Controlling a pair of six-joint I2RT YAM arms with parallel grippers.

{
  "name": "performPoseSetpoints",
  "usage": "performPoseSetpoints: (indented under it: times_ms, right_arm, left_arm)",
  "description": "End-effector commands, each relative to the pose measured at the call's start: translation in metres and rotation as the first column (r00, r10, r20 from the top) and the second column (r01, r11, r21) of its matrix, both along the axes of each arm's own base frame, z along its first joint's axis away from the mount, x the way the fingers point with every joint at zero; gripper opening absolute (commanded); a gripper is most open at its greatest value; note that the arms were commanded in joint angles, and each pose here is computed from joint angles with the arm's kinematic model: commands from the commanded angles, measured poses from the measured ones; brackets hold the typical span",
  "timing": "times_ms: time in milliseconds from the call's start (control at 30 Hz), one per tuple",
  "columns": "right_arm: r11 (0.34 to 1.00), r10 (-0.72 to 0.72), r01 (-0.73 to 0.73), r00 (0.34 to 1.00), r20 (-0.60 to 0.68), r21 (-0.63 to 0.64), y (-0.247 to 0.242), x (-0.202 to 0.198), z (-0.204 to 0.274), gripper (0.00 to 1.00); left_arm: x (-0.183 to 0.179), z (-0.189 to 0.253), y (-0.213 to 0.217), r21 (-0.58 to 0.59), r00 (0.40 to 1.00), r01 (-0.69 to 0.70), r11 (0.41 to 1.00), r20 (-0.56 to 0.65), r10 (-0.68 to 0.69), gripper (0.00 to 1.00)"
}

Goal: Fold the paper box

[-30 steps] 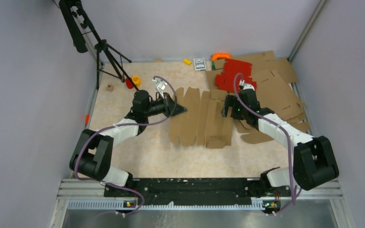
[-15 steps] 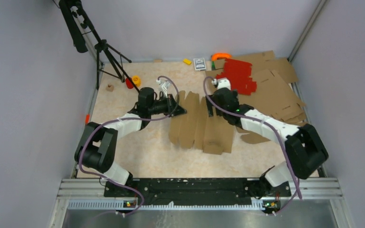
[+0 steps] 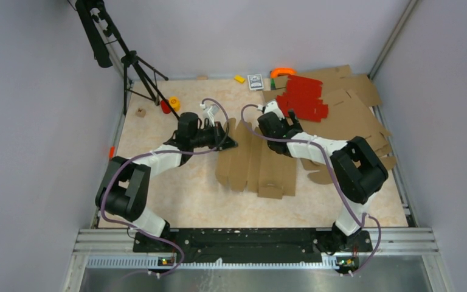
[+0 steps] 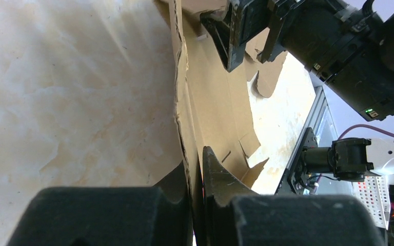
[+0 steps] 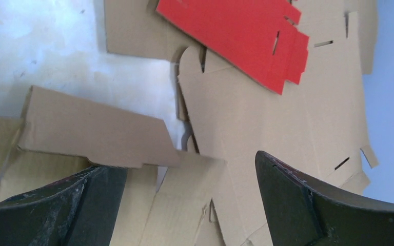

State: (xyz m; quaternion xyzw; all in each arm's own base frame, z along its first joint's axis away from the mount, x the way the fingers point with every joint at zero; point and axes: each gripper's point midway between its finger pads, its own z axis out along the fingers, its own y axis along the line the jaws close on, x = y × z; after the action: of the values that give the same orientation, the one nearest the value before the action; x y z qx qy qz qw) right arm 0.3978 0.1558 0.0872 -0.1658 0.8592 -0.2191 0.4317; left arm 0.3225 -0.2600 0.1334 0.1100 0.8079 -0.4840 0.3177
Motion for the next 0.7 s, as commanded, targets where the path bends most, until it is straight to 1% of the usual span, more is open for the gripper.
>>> performPoseSetpoints:
  times_ms: [0, 100, 233, 300, 333, 433, 533, 667]
  right_arm:
    - [0.999, -0.041, 0.041, 0.99, 0.137, 0.003, 0.002, 0.027, 0.036, 0.92]
    - [0.999, -0.04, 0.034, 0.988, 0.148, 0.042, 0.002, 0.032, 0.04, 0.92]
    - [0.993, -0.035, 0.02, 0.991, 0.127, 0.118, 0.002, 0.037, 0.042, 0.92]
    - [0.984, -0.043, 0.024, 0.994, 0.101, 0.179, 0.0, 0.039, 0.04, 0.92]
    - [0.973, -0.051, 0.031, 0.995, 0.082, 0.229, -0.001, 0.041, 0.037, 0.92]
    - [0.931, -0.032, 0.024, 0.999, 0.015, 0.364, -0.001, 0.042, 0.029, 0.92]
    - [0.868, 0.012, 0.012, 0.999, -0.046, 0.496, 0.003, 0.04, 0.025, 0.92]
    - [0.785, 0.02, 0.065, 0.991, -0.129, 0.616, -0.003, 0.039, 0.018, 0.92]
  left_arm:
    - [0.009, 0.017, -0.007, -0.01, 0.997, 0.029, 1.0, 0.069, -0.028, 0.09]
    - [0.01, 0.014, -0.006, -0.005, 0.998, 0.028, 1.0, 0.063, -0.027, 0.09]
    - [0.01, 0.014, -0.006, -0.001, 0.998, 0.027, 1.0, 0.064, -0.027, 0.09]
    - [0.01, 0.014, -0.006, 0.001, 0.997, 0.024, 1.0, 0.068, -0.024, 0.09]
    - [0.01, 0.015, -0.006, 0.001, 0.997, 0.025, 1.0, 0.07, -0.026, 0.09]
    - [0.009, 0.016, -0.006, 0.002, 0.996, 0.023, 1.0, 0.081, -0.023, 0.09]
    - [0.008, 0.018, -0.006, 0.006, 0.995, 0.023, 1.0, 0.095, -0.023, 0.09]
    - [0.007, 0.02, -0.005, 0.012, 0.993, 0.019, 1.0, 0.116, -0.02, 0.09]
